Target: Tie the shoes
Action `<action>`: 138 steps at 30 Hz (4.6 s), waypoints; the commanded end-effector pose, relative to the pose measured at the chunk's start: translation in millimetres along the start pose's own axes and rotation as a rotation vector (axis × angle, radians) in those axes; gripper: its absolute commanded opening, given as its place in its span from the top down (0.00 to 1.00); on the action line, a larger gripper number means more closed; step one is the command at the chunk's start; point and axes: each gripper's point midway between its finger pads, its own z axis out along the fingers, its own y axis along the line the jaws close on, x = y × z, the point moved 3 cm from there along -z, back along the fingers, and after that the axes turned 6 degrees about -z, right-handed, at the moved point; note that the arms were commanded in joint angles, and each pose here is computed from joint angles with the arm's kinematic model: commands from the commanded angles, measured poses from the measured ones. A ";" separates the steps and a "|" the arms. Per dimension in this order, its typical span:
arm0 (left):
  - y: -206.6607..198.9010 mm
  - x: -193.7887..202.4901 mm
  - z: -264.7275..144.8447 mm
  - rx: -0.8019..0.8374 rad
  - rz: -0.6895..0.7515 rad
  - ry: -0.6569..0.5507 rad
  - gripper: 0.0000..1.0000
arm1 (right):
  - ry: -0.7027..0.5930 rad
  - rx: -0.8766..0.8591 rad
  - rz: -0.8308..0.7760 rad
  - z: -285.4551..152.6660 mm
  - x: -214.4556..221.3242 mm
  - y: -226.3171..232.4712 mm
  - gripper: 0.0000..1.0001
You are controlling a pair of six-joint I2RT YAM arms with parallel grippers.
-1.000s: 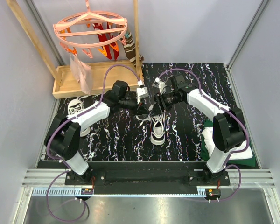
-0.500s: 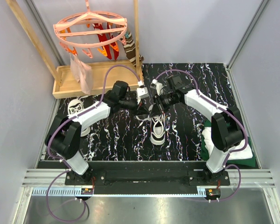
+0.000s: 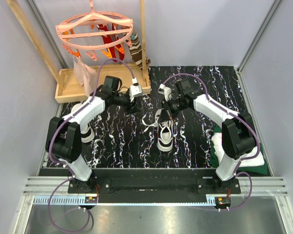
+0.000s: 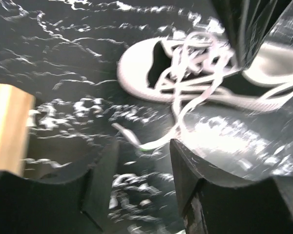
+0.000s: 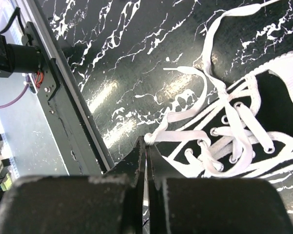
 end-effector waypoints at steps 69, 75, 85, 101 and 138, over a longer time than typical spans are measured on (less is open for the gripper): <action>30.2 100.8 76.9 0.543 0.838 0.591 0.68 | -0.003 0.070 -0.032 -5.3 2.5 -9.3 1.00; 24.3 102.4 67.2 0.580 0.853 0.625 0.90 | -0.004 0.071 -0.028 -5.7 2.1 -10.6 1.00; -5.4 26.8 25.2 0.342 0.768 0.405 1.00 | -0.003 0.096 -0.022 -3.3 2.6 -16.7 1.00; -94.5 25.6 -58.0 0.414 0.709 0.379 1.00 | -0.043 0.189 -0.005 -9.0 -7.2 -29.0 1.00; -198.7 -61.3 156.6 0.482 0.822 -0.022 1.00 | -0.041 0.168 -0.174 -11.9 -11.0 -33.1 1.00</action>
